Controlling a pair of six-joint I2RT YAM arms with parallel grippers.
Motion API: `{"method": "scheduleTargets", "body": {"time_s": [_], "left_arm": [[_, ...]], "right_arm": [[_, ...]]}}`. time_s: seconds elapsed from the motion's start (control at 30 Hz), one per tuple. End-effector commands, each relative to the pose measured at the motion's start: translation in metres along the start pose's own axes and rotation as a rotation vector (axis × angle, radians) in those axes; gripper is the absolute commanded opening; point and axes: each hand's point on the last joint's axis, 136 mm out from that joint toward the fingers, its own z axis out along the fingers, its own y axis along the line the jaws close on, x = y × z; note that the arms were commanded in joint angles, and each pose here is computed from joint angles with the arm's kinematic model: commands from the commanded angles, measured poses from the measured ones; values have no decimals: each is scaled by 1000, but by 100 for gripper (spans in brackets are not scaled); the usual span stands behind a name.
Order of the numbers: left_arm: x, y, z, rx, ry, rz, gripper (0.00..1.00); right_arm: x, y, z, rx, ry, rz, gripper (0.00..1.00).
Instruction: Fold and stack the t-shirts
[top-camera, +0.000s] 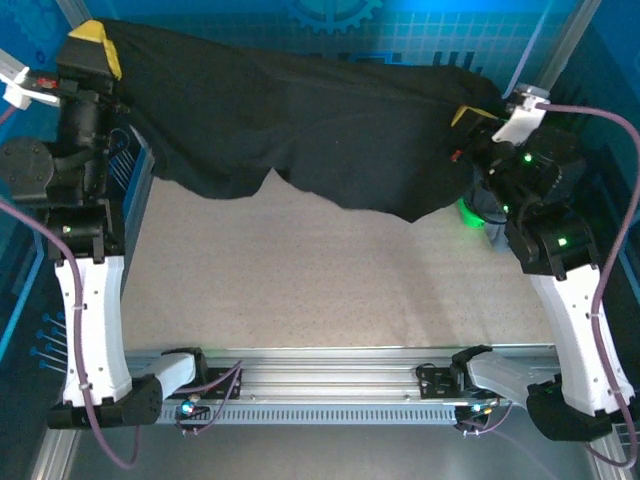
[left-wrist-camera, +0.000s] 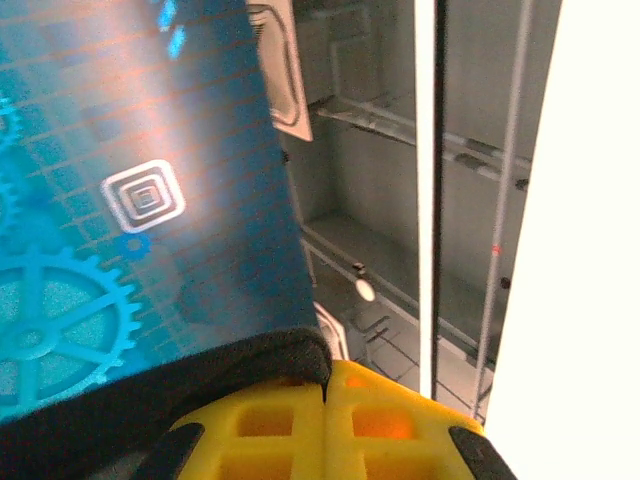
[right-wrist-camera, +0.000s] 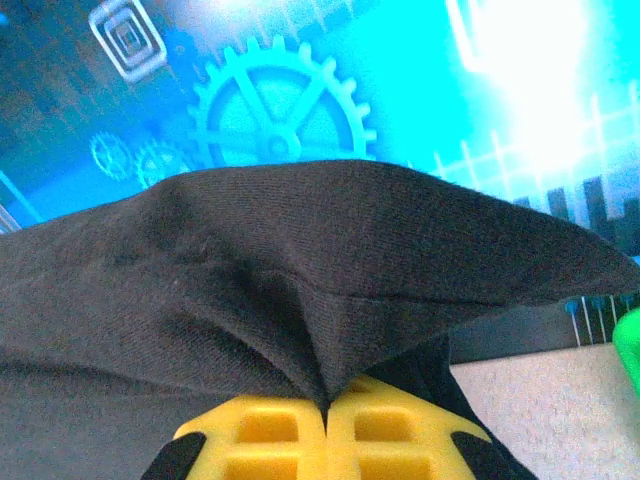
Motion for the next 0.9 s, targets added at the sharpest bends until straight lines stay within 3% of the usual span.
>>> {"method": "scheduleTargets", "body": {"time_s": [0.0, 0.17, 0.43, 0.47, 0.5, 0.53, 0.6, 0.63, 0.7, 0.87], "left_arm": [[-25, -1, 11, 26, -122, 35, 0], [-2, 74, 47, -99, -9, -17, 0], [49, 317, 69, -508, 173, -46, 0], [54, 345, 67, -556, 196, -35, 0], [61, 374, 64, -609, 232, -25, 0], [68, 403, 58, -674, 273, -15, 4], [80, 444, 43, -791, 350, 2, 41], [85, 460, 32, -856, 384, 10, 54], [91, 474, 10, -940, 434, 25, 64], [105, 480, -76, -1133, 538, 57, 64]], "right_arm": [[-19, -38, 10, 156, -83, -12, 0], [-8, -61, 59, 190, -14, 28, 0], [99, -132, 206, 244, 311, 98, 0], [118, -139, 223, 243, 368, 107, 8], [140, -147, 239, 248, 443, 127, 24], [159, -154, 249, 261, 512, 148, 41], [192, -166, 258, 307, 625, 159, 55], [204, -169, 259, 332, 664, 146, 59], [217, -168, 253, 358, 710, 122, 62], [235, -162, 207, 414, 743, 146, 64]]}}
